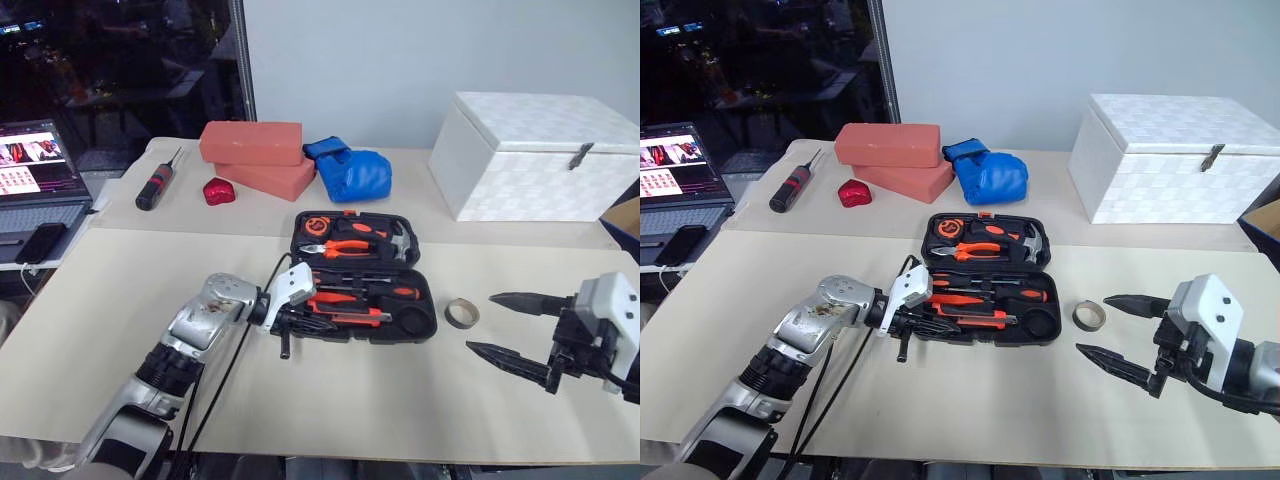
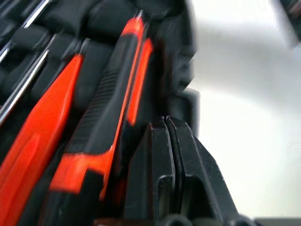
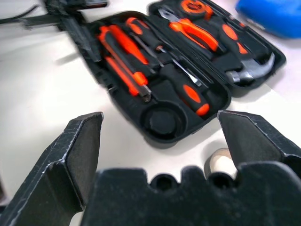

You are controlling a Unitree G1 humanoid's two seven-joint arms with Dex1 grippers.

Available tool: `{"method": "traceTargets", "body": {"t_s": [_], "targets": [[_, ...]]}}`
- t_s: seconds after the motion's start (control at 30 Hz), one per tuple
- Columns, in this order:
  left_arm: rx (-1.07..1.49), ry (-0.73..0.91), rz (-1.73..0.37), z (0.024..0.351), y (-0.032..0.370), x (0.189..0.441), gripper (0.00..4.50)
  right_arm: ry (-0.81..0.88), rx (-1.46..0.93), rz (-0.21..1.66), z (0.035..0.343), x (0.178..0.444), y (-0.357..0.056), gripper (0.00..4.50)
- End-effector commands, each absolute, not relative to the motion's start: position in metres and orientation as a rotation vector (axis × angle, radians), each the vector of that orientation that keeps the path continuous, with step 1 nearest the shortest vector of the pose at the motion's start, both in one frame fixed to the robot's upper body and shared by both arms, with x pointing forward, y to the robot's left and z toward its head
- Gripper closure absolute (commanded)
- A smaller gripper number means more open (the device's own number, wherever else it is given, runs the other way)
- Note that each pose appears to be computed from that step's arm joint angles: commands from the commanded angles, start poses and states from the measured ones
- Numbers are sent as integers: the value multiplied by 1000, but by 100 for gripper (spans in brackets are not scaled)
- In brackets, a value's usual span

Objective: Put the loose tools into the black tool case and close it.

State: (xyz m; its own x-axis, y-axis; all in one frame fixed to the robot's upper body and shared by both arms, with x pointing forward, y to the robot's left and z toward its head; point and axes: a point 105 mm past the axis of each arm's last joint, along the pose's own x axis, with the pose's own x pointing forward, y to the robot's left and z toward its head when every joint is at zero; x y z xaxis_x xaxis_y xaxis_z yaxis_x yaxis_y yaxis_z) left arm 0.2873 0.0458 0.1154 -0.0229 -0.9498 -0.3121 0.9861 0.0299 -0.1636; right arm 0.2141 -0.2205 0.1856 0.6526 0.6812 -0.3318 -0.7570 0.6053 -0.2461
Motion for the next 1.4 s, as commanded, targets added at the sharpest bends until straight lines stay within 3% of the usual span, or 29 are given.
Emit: {"method": "traceTargets", "body": {"t_s": [0.03,0.2,0.3,0.5,0.9,1.1,1.3,1.4], "targets": [[-4,278,-1545,157,42,292,438,180,-404,874,195,213,-213,0],[47,294,-1439,153,38,305,438,164,-413,886,197,214,-213,0],[205,375,-1328,122,43,317,438,122,-428,928,204,207,-208,0],[291,443,-1267,94,38,323,438,106,-437,954,208,200,-206,0],[492,341,-1320,76,43,319,438,143,-445,935,203,208,-204,0],[198,114,-1322,130,34,321,438,137,-445,935,203,210,-203,0],[169,151,-1363,129,39,315,438,128,-439,941,204,210,-203,0],[242,218,-1368,114,44,314,438,131,-439,943,204,210,-203,0]]}}
